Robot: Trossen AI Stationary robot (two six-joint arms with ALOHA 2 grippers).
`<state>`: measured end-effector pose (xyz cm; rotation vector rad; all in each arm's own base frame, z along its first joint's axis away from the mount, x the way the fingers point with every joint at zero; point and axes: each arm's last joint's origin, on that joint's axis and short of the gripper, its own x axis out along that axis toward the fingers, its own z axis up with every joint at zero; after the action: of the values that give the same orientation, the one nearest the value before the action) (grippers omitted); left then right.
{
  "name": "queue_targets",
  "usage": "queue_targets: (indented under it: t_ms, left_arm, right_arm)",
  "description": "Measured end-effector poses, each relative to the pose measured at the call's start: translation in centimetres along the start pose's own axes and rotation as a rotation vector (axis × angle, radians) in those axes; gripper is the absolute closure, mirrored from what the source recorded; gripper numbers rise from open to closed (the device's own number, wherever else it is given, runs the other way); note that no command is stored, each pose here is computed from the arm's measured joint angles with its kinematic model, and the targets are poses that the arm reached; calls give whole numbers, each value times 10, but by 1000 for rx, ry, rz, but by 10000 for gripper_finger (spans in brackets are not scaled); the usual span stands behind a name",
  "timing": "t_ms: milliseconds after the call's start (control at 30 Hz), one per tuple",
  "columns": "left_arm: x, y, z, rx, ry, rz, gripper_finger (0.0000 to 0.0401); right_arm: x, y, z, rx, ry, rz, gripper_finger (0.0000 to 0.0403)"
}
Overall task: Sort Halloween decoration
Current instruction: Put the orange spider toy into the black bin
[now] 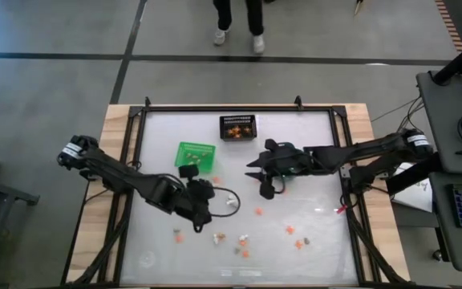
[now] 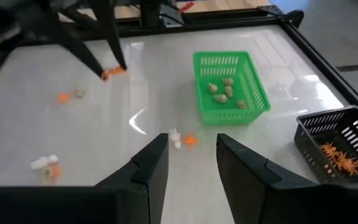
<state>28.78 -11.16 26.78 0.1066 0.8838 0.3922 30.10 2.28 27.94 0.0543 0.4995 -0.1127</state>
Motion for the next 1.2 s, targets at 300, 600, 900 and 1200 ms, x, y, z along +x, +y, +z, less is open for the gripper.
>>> queue_targets:
  t_ms: [300,600,900,1200]
  left_arm:
    - [0,35,41,210,-140,-18,324]
    - [50,106,52,238,-154,-47,324]
    - [98,199,44,67,-253,39,324]
    - [147,245,33,-223,-208,114,324]
  right_arm:
    - [-18,7,-17,6,-106,52,271]
    - [-17,5,-24,14,-103,50,277]
    - [-18,6,-24,31,-104,54,274]
    - [-18,6,-25,31,-102,53,279]
